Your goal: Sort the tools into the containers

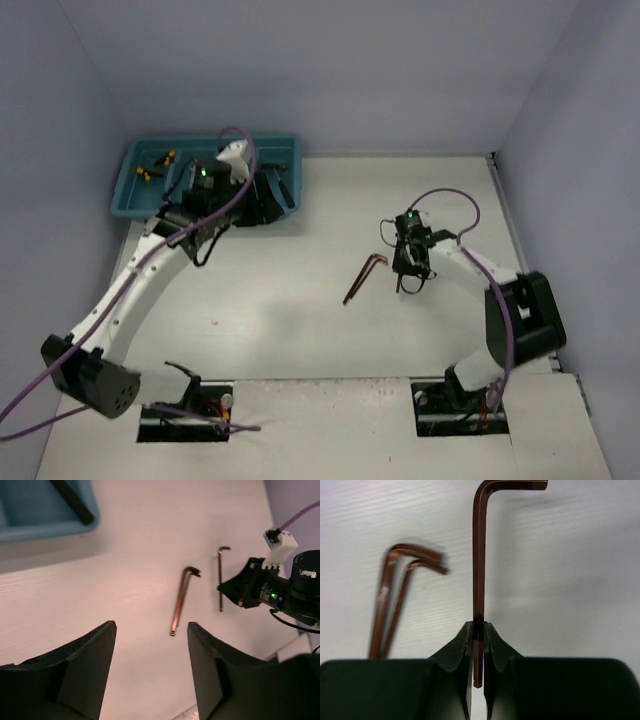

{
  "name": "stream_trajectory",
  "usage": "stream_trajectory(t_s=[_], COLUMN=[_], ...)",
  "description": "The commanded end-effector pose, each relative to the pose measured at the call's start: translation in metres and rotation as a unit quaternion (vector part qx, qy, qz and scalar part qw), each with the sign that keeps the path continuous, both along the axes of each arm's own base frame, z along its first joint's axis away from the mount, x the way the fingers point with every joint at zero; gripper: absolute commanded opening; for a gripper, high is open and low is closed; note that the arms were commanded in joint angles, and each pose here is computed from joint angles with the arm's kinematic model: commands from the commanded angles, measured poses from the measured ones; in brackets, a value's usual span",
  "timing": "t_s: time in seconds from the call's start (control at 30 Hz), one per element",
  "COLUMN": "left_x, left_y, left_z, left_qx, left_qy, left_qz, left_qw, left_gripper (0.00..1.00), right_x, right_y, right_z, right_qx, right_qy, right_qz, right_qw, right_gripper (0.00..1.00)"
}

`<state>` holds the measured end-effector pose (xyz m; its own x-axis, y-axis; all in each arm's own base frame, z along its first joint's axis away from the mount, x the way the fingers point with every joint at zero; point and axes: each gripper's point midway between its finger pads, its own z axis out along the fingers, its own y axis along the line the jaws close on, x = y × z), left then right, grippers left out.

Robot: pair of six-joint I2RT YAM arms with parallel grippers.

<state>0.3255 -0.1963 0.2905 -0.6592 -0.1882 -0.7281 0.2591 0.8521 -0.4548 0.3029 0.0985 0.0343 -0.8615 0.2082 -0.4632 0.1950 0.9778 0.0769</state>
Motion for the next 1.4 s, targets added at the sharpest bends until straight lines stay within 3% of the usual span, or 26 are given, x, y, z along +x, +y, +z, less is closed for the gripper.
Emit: stream_trajectory(t_s=[0.0, 0.2, 0.43, 0.73, 1.07, 1.1, 1.23, 1.3, 1.37], left_x=[-0.021, -0.023, -0.018, -0.007, 0.006, 0.007, 0.012, 0.016, 0.021], left_y=[-0.051, -0.087, -0.112, -0.124, -0.131, -0.132, -0.133, -0.13, -0.126], left_z=[0.053, 0.054, 0.047, 0.024, 0.007, 0.009, 0.013, 0.014, 0.013], left_qx=[-0.113, -0.129, -0.125, -0.102, -0.087, -0.091, -0.096, -0.088, -0.078], left_qy=[-0.06, -0.071, -0.079, -0.064, -0.054, -0.058, -0.065, -0.069, -0.075], left_qz=[-0.043, -0.064, -0.065, -0.059, -0.045, -0.046, -0.037, -0.027, -0.021], left_qw=[0.991, 0.987, 0.987, 0.991, 0.994, 0.993, 0.993, 0.993, 0.994], left_gripper=[0.58, 0.65, 0.6, 0.47, 0.42, 0.39, 0.08, 0.01, 0.0], right_x=[0.019, 0.009, -0.01, -0.015, -0.013, -0.013, -0.009, -0.007, -0.004], right_y=[0.048, 0.11, 0.163, 0.184, 0.193, 0.193, 0.196, 0.197, 0.197], right_z=[0.102, 0.166, 0.221, 0.239, 0.243, 0.242, 0.236, 0.234, 0.232], right_qx=[0.039, 0.131, 0.219, 0.254, 0.263, 0.263, 0.259, 0.257, 0.252], right_qy=[-0.161, -0.236, -0.284, -0.298, -0.301, -0.299, -0.294, -0.292, -0.291], right_qz=[0.076, 0.147, 0.215, 0.237, 0.245, 0.246, 0.247, 0.247, 0.247], right_qw=[0.983, 0.952, 0.908, 0.889, 0.883, 0.884, 0.886, 0.888, 0.889], right_gripper=[0.0, 0.0, 0.0, 0.0, 0.0, 0.0, 0.03, 0.08, 0.2])
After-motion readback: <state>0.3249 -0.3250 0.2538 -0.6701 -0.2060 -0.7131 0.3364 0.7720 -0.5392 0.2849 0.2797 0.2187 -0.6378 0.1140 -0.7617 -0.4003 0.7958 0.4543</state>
